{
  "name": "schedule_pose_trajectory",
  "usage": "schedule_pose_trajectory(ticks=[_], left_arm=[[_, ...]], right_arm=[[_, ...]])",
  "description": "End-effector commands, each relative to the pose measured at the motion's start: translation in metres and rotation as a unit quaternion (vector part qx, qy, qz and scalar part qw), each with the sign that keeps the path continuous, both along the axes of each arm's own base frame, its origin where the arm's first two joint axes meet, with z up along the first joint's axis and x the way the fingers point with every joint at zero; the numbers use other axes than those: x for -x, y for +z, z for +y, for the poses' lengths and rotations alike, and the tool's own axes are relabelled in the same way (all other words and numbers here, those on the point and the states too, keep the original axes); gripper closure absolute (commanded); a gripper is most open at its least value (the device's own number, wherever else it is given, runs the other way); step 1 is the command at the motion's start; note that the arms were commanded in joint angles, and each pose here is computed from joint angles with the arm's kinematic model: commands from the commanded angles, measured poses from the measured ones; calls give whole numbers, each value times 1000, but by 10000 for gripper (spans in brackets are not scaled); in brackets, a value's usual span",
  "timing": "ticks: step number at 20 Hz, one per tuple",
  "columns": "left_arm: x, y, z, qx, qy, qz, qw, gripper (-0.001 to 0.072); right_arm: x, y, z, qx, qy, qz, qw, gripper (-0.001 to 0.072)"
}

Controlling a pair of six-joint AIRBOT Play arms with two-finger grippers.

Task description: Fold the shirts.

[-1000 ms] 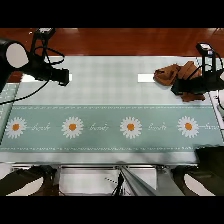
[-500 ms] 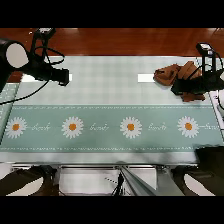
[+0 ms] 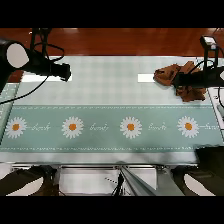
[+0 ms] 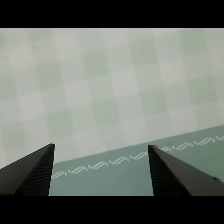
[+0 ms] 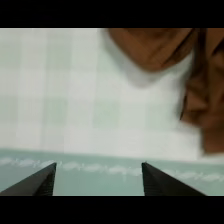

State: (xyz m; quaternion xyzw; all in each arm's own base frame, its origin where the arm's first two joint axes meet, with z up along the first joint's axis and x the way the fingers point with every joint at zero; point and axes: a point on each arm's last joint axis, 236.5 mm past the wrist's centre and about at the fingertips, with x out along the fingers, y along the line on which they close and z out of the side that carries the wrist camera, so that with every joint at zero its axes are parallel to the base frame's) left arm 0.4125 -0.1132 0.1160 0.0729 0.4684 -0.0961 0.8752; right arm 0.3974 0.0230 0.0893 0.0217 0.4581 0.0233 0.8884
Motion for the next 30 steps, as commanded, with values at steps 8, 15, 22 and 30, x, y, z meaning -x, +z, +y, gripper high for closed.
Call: schedule_pose_trajectory(ticks=[8, 15, 22, 30], left_arm=[[-32, 24, -12, 25, -7, -83, 996, -7], [-32, 24, -12, 25, -7, -83, 996, -7], [-22, 14, -9, 18, -5, -53, 998, -7], [-11, 85, -5, 33, -1, -92, 995, -6]], right_arm=[[-75, -16, -171, -20, -270, -136, 953, 109], [-82, -134, -173, -98, -319, -29, 942, 109], [-102, -171, -152, -94, -292, -28, 951, 495], [-111, 32, -124, -34, -177, -221, 958, 689]])
